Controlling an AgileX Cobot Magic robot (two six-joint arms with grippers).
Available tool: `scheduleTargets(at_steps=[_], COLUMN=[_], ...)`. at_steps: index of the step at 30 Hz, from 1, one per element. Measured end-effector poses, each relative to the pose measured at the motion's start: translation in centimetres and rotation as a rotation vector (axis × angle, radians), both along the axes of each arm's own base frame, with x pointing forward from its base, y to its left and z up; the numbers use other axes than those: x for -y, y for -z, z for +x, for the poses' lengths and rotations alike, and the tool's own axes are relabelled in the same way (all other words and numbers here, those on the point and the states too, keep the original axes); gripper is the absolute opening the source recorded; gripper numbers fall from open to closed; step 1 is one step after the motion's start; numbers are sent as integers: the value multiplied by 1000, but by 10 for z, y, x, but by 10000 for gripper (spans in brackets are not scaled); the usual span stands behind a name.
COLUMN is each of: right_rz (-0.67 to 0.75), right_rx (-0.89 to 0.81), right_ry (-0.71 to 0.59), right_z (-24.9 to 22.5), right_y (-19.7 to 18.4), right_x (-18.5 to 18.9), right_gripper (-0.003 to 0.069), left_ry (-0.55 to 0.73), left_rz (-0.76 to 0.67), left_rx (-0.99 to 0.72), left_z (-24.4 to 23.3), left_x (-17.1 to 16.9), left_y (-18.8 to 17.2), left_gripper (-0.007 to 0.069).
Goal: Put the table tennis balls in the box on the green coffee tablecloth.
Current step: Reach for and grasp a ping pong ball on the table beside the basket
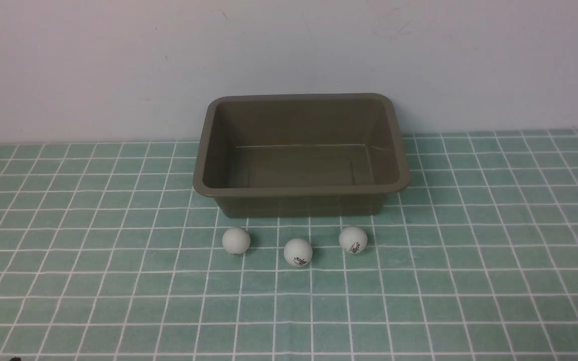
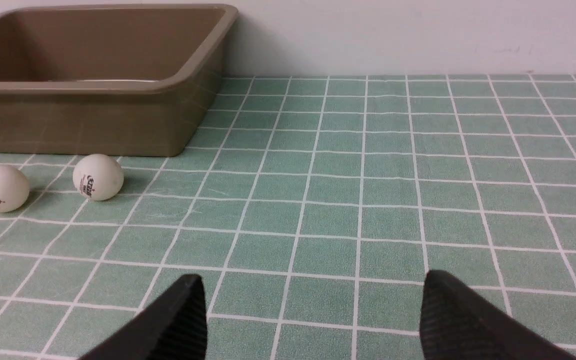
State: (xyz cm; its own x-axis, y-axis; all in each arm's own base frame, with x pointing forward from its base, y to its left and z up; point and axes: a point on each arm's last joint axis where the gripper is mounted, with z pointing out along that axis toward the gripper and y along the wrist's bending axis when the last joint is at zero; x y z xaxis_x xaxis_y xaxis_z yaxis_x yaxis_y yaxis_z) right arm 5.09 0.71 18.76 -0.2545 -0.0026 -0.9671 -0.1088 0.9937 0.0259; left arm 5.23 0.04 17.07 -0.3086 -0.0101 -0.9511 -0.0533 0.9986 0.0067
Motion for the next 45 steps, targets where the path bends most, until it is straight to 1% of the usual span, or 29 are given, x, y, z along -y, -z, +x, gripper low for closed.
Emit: scheduleTargets(at_steps=[41, 43, 45], right_rz=[-5, 15, 75], right_rx=[1, 6, 40], right_ry=[-2, -3, 3], right_z=[0, 0, 0], right_y=[0, -1, -8], right_x=[0, -1, -1], right_gripper=[516, 516, 516], left_ry=[0, 0, 0], left_rz=[0, 0, 0], left_rx=[0, 0, 0], left_z=[0, 0, 0], left_x=[0, 0, 0], left_y=[0, 0, 0], left_gripper=[447, 447, 447])
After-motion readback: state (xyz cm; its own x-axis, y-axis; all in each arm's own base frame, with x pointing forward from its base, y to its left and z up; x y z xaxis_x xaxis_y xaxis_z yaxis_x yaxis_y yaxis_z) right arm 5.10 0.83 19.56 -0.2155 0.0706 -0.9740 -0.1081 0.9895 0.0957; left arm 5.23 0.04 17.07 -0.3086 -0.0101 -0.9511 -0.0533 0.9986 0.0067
